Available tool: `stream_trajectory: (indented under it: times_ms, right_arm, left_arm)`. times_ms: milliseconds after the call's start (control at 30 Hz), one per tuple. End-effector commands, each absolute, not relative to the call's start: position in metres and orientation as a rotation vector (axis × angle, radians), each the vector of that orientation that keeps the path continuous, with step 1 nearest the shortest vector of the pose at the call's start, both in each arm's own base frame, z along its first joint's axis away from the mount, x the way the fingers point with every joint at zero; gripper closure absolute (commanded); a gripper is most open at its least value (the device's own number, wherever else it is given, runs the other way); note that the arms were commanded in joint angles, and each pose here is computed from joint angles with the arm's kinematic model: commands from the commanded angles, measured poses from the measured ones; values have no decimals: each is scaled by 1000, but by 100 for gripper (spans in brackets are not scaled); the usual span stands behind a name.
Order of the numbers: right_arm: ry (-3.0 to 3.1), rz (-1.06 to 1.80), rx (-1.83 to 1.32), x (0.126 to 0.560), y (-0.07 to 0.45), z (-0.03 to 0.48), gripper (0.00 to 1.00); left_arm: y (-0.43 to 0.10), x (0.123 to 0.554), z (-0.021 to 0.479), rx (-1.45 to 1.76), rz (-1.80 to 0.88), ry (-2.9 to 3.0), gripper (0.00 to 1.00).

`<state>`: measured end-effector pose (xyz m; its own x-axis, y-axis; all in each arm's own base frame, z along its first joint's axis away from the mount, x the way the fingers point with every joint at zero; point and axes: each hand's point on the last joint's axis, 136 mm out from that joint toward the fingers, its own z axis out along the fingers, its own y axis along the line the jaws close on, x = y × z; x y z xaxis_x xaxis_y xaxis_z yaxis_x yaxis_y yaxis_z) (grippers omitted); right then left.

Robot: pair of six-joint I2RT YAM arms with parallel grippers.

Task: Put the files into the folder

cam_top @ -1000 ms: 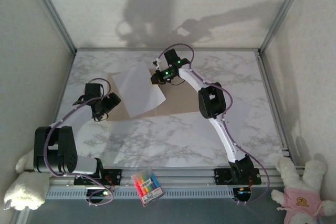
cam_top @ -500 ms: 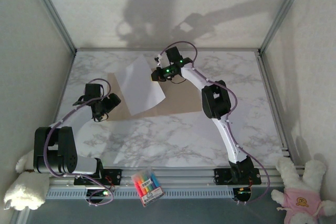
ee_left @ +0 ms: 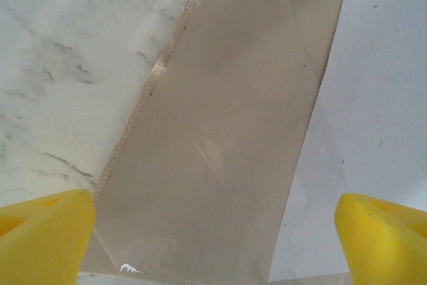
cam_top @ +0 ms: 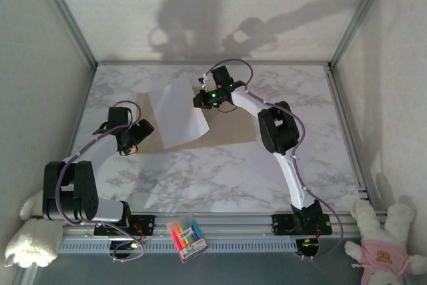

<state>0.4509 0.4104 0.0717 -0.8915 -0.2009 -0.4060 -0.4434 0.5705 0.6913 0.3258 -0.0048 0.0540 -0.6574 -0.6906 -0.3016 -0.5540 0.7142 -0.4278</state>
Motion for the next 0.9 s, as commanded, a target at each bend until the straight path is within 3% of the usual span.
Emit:
stream_trajectory:
  times_ms: [0,500,867]
  right_arm:
    - [2439,1247,-529,449,421,104,99]
    - [2406,1116,-526,467,416,107,99]
    - [2405,1205,-543,454,423,103,97]
  left_arm:
    - [-4,322,52,-960,-423,2477,7]
    - [-5,320,52,-956,-426,2479,7]
    - [-5,319,52,-953,-423,2482,7]
